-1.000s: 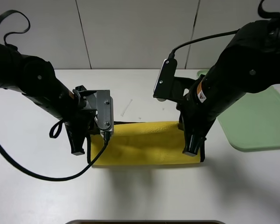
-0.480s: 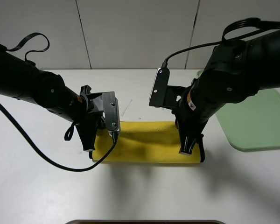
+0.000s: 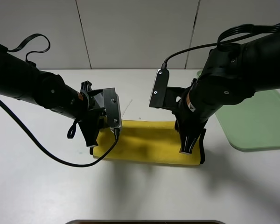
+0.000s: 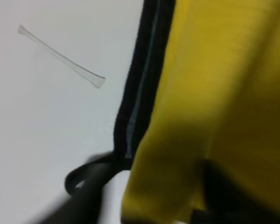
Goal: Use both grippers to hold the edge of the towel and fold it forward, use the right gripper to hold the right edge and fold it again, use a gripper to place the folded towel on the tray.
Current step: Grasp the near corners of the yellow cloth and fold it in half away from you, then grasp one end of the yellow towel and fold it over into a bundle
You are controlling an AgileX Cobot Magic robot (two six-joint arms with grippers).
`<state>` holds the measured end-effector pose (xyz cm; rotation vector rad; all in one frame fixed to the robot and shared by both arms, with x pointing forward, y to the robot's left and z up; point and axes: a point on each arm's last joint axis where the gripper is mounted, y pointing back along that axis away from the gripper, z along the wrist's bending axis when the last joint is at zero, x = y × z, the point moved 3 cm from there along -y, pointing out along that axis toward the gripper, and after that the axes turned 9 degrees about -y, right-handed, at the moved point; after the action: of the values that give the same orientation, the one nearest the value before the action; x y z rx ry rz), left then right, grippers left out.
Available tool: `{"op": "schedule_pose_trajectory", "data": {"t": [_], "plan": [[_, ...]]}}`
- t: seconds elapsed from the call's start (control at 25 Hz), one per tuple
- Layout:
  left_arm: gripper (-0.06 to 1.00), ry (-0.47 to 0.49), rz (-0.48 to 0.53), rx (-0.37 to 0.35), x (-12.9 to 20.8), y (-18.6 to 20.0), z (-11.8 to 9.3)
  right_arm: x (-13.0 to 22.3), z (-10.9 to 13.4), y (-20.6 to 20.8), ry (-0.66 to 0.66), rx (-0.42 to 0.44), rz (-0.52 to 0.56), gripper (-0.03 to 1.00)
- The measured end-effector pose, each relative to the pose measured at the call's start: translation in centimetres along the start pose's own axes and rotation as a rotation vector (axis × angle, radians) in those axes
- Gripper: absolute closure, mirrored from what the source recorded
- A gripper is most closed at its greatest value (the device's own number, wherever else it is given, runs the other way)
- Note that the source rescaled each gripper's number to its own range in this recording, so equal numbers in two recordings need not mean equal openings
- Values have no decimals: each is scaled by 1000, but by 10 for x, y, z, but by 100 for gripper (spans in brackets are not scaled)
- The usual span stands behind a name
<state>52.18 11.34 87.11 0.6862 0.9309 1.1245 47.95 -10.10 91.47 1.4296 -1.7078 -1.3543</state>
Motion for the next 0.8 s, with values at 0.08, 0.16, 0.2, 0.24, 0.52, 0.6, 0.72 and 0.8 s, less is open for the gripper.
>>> {"op": "schedule_pose_trajectory", "data": {"t": [0.08,0.16,0.2,0.24,0.52,0.6,0.72,0.8], "plan": [[13,3,-15,-42,-2,0,5,0,-2,0,15,15,2,10],[2,5,-34,-97,-4,1,12,0,-3,0,34,28,3,2],[-1,5,-39,-111,-5,1,13,0,-4,0,35,31,2,0],[-2,5,-42,-121,-5,1,14,0,-4,0,37,32,1,-1],[-5,5,-43,-124,-5,1,15,0,-4,0,32,35,0,-3],[-5,5,-41,-120,-4,1,13,0,-4,0,32,35,0,-3],[-6,5,-31,-89,-3,1,10,0,-5,3,30,39,-8,-3],[-6,7,-24,-63,-3,4,8,-1,-6,7,22,44,-19,-3]]}}
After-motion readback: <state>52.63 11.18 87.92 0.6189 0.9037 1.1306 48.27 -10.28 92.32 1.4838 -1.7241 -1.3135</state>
